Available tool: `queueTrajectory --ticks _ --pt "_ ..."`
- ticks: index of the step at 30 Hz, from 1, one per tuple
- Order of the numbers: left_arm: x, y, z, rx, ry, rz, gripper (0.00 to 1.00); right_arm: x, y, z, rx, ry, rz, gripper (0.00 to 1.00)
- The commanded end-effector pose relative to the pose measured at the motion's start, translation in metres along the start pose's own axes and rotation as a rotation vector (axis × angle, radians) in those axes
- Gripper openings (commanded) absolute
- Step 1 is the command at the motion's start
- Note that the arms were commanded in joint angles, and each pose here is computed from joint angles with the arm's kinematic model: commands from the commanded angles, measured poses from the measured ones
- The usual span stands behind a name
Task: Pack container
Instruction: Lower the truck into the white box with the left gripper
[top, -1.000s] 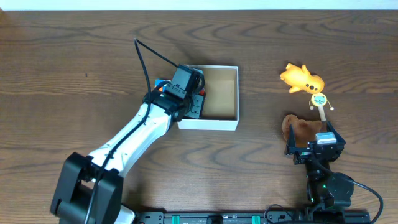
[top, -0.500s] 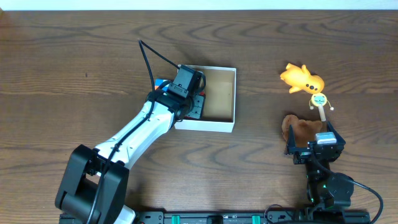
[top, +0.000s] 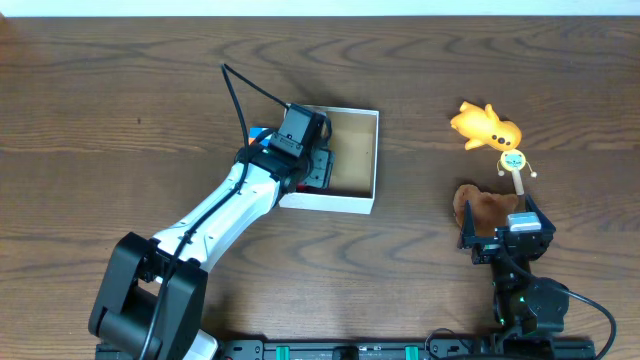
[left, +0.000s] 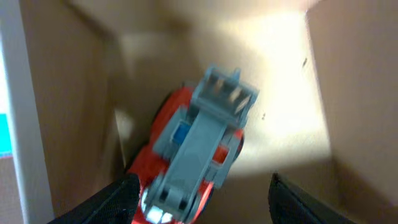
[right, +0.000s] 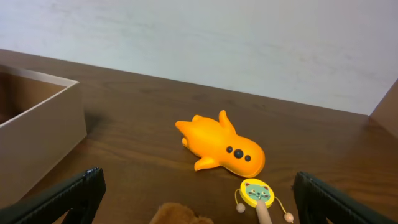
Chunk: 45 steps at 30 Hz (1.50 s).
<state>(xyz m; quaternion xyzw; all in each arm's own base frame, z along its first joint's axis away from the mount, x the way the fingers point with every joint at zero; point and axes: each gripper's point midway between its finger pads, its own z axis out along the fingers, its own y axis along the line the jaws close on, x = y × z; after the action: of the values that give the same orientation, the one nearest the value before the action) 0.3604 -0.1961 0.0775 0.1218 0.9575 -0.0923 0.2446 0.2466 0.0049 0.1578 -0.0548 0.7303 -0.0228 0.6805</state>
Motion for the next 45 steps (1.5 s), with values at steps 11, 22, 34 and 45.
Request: queueTrajectory --ticks 11,22,34,45 --pt "-0.039 -0.007 -0.014 0.019 -0.143 -0.003 0.59 0.001 0.001 0.000 -0.001 0.001 -0.008 0.99" --pt "-0.024 0.020 -0.011 -0.123 -0.089 -0.004 0.59 0.001 0.001 0.000 -0.001 0.001 -0.007 0.99" --pt "-0.023 0.020 -0.011 -0.124 -0.085 -0.004 0.44 0.001 0.001 0.000 -0.001 0.001 -0.007 0.99" --pt "-0.012 0.023 -0.010 -0.135 -0.040 0.000 0.44 0.001 0.001 0.000 -0.001 0.000 -0.007 0.99"
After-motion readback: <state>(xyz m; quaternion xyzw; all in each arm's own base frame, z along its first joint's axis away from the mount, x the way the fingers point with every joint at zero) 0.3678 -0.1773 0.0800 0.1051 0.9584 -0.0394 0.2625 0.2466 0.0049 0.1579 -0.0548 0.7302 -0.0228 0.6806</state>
